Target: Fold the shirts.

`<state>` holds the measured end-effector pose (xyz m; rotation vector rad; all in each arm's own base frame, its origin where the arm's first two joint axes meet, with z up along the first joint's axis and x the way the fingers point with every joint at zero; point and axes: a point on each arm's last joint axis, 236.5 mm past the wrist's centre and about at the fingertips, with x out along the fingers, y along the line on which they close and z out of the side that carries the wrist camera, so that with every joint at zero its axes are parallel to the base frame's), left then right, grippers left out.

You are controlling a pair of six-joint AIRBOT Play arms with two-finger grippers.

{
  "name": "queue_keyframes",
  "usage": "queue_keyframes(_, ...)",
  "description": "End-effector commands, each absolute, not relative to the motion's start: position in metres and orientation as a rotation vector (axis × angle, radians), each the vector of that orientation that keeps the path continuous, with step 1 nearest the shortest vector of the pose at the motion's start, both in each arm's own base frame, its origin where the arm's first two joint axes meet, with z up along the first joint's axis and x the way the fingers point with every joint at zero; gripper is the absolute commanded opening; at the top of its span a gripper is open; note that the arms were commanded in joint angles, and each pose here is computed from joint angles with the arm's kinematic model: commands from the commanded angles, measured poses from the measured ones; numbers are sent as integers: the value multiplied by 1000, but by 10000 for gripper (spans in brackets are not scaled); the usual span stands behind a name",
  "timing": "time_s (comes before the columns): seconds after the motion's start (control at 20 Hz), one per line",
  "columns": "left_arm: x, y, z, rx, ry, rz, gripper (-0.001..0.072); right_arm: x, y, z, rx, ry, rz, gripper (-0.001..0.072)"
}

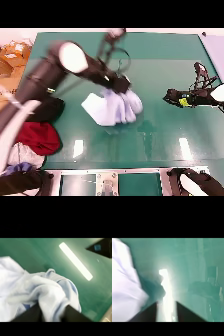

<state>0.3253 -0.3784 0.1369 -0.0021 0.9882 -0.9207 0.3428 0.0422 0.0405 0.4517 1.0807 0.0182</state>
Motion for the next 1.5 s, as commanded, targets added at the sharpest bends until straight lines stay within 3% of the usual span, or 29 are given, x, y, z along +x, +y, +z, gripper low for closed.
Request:
queue_keyframes(0.0,275,-426,76,-151,1252,-1024,707,337,39,40,455,1107,12,407)
queue_keyframes(0.2,312,-368,89,-154,1306,-971,707,319,21,48,464,1183,-13,427)
queue_keyframes(0.45,398,-213,77,-264,1335,-614,707,268,89,-8,523,1346,155,428)
queue_keyframes(0.6,411,-156,42,-293,1371,-456,707,283,129,-43,504,1289,237,427)
queue_keyframes(0.75,406,-142,4,-328,1406,-391,707,320,137,-65,460,1302,242,422)
queue_keyframes(0.8,408,-140,-6,-330,1395,-380,707,329,138,-71,437,1318,254,381)
queue_keyframes(0.85,414,-139,-14,-341,1369,-359,707,334,141,-79,421,1350,268,272)
queue_keyframes(0.9,421,-137,-19,-349,1336,-339,707,331,144,-86,397,1397,296,45)
queue_keyframes(0.95,429,-134,-24,-356,1299,-319,707,327,145,-89,382,1426,314,15)
queue_keyframes(1.2,457,-148,-58,-425,1242,-334,707,332,111,-59,300,1348,274,14)
queue_keyframes(1.45,453,-229,-78,-512,1222,-580,706,328,101,-52,307,1354,261,15)
